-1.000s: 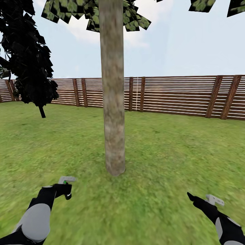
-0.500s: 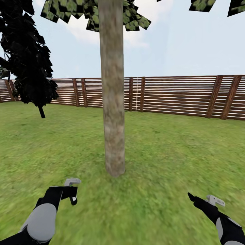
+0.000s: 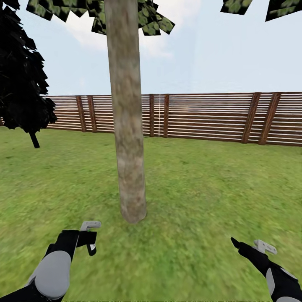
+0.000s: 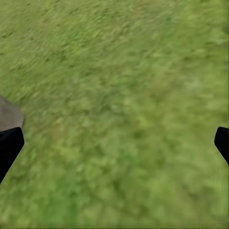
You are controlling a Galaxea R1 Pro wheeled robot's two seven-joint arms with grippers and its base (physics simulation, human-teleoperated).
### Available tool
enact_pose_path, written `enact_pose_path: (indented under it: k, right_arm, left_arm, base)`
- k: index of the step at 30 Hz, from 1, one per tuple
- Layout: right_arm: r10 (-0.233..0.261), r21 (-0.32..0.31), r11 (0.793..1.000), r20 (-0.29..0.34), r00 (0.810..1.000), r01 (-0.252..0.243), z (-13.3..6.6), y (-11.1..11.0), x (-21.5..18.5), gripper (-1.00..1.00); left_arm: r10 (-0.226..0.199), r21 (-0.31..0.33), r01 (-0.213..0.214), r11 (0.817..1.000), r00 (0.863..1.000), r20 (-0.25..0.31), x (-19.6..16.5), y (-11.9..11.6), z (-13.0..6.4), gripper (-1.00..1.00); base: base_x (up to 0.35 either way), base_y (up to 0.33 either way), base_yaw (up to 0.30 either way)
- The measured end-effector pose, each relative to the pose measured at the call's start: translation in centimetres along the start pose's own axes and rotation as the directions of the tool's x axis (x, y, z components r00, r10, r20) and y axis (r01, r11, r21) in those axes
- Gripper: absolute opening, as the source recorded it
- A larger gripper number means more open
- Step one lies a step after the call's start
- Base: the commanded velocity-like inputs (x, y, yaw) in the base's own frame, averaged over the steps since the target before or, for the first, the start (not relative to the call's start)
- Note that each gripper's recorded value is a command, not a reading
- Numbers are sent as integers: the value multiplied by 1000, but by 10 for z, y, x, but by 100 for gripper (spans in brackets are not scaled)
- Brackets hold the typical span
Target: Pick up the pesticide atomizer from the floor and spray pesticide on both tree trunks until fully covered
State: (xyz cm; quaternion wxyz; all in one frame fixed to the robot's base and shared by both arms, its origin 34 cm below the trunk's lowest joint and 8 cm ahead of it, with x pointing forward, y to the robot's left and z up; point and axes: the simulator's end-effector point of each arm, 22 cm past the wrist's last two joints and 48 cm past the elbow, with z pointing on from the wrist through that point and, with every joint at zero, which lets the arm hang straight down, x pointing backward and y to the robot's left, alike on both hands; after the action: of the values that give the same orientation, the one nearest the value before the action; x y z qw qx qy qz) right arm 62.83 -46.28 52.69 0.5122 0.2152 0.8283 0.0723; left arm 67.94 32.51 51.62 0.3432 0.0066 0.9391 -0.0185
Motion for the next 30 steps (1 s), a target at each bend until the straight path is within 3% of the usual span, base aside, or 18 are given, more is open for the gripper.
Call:
enact_pose_path:
  k: [16,30]
  right_arm:
    - [-1,14,1000,-22,1000,1,2,-3,6,100]
    - [-2,21,1000,-36,999,3,-1,1,-2,100]
  left_arm:
    - [12,74,-7,997,998,-62,23,-34,15,-100]
    - [12,72,-7,997,997,-80,18,-32,9,-100]
  base:
    - [0,0,0]
    - [0,0,0]
